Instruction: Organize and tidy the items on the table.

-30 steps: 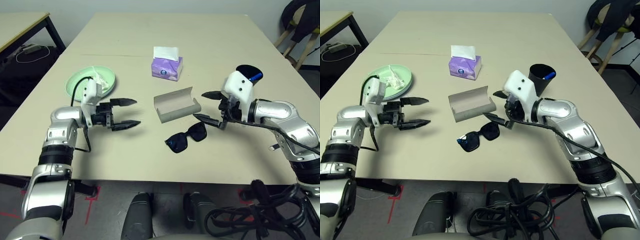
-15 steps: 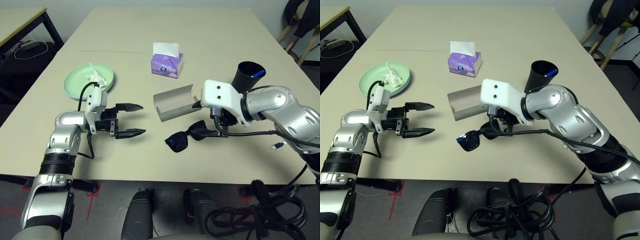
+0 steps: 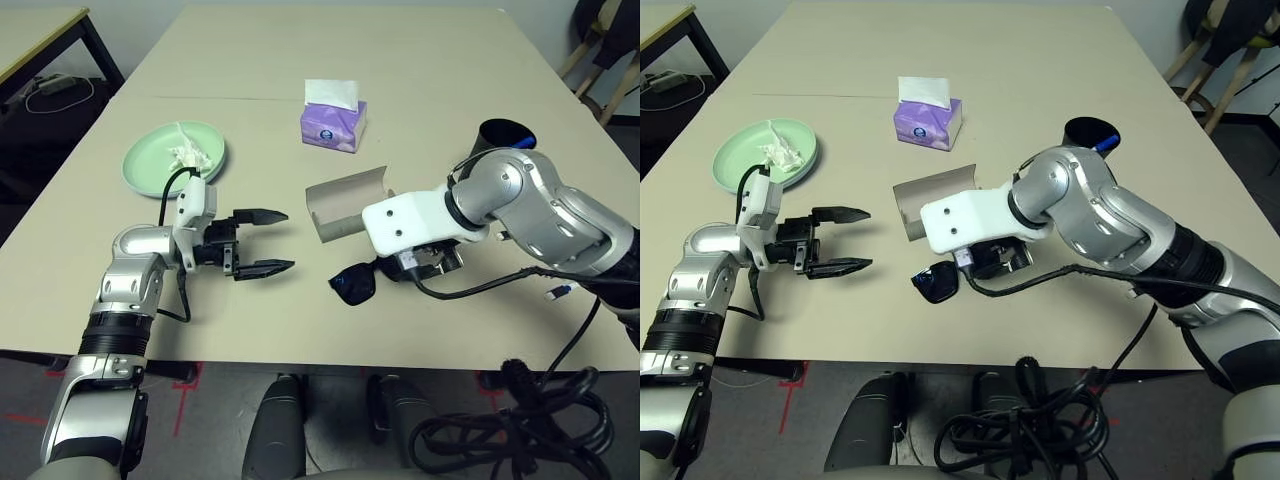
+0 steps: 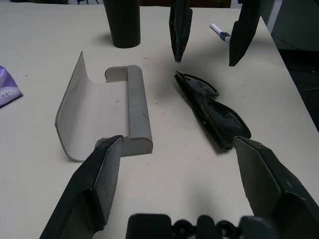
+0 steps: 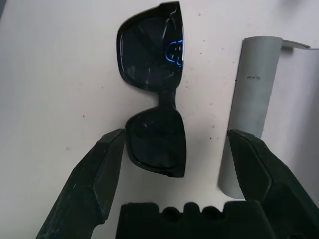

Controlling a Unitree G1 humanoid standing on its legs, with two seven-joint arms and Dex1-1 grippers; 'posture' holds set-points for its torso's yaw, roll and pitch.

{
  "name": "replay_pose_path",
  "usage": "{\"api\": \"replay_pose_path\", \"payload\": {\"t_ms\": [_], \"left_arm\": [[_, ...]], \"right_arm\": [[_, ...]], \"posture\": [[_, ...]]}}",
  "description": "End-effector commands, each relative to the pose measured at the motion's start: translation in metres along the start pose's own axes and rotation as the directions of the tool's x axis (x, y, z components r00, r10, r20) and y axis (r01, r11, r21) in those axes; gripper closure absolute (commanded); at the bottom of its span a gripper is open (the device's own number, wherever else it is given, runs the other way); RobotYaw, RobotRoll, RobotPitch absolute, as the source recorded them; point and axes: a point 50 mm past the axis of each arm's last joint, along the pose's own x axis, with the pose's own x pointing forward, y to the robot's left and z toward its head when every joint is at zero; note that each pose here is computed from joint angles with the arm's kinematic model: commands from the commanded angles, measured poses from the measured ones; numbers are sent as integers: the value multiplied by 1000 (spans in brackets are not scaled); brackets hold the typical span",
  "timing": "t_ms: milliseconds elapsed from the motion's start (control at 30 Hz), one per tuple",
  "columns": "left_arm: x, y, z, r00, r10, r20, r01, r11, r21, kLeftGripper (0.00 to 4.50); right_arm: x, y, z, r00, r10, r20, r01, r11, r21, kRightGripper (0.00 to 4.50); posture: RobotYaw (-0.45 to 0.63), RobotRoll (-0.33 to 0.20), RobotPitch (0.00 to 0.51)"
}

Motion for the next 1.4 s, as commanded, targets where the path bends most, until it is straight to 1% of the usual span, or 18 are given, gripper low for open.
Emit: {"api": "replay_pose_path", "payload": {"t_ms": [33,100,333,633,1233,1400], "left_arm": [[2,-4,-2,1000,-9,-3,9,1000,-7,11],[2,-4,-2,1000,-8,-2,8,1000,-7,11],[2,-5,-3,1000,-7,-4,7,1000,-11,11],[2,-6,-3,1000,-5,-7,5,1000,-10,11],[2,-9,-1,1000,-6,-9,6,1000,-10,11],[3,-10,0,1000,-6,-8,6,1000,-9,11]], "right_arm": [[6,-2,7,999,29,-23,-32,994,-105,0],[11,-1,9,999,24,-30,-28,989,-149,0],[19,-3,12,999,11,-43,-20,980,-197,0],[31,-1,11,999,27,-44,-33,987,-159,0],[41,0,9,999,26,-33,-30,991,-129,0],[41,-3,16,999,26,-32,-30,991,-128,0]], "posture": [[110,0,171],[110,0,171],[123,0,170],[127,0,166],[135,0,168],[137,0,168]]}}
